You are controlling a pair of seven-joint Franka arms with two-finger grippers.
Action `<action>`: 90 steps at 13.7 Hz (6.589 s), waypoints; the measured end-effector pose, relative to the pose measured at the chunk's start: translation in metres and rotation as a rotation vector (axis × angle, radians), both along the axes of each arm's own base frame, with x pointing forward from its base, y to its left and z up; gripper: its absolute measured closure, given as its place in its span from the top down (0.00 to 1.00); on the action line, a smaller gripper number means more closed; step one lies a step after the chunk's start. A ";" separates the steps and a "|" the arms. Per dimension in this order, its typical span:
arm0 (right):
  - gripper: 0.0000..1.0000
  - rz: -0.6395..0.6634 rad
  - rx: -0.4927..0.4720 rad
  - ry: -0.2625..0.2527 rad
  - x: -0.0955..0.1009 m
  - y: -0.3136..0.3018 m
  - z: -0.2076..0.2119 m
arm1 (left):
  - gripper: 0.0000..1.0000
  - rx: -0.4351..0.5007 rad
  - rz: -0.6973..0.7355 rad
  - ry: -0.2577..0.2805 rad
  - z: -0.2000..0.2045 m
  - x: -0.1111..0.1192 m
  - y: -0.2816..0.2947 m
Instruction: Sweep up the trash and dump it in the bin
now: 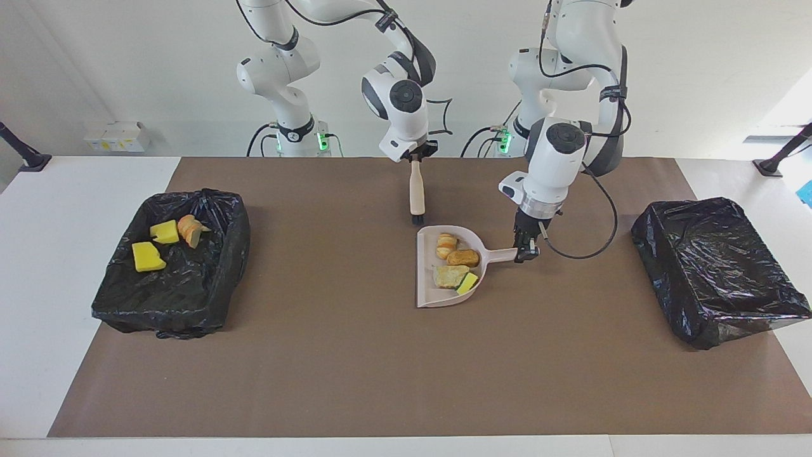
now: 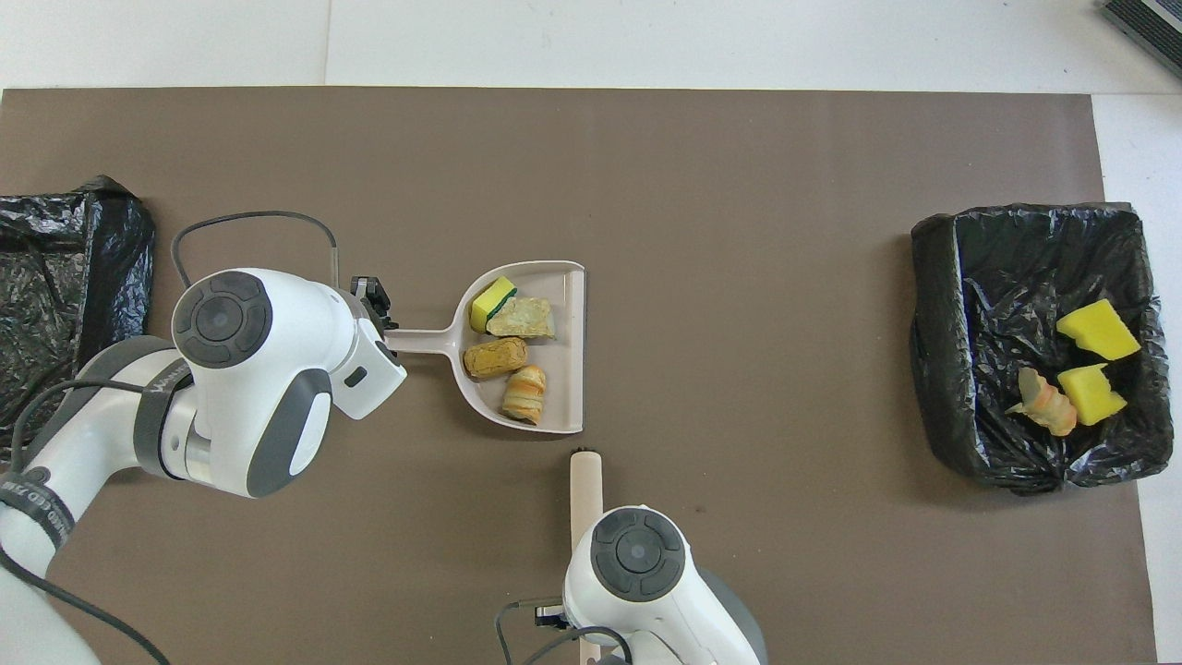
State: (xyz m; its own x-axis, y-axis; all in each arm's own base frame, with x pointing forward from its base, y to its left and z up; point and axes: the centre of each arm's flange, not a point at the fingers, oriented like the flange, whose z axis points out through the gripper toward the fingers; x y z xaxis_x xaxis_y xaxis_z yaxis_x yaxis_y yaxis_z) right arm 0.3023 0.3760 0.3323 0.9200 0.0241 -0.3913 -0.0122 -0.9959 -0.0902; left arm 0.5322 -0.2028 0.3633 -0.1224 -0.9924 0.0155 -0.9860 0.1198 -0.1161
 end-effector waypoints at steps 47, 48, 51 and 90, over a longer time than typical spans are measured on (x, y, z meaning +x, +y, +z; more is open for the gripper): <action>1.00 -0.163 -0.136 -0.365 0.201 -0.415 0.324 | 0.32 0.683 -0.099 -0.006 0.241 0.074 0.484; 1.00 -0.157 -0.135 -0.359 0.201 -0.412 0.321 | 0.32 0.782 -0.067 -0.011 0.250 0.078 0.473; 1.00 -0.106 -0.124 -0.342 0.201 -0.409 0.313 | 0.32 0.924 -0.019 -0.075 0.267 0.076 0.448; 1.00 -0.097 -0.121 -0.327 0.199 -0.409 0.311 | 0.32 -0.020 1.227 0.041 0.071 -0.082 -0.197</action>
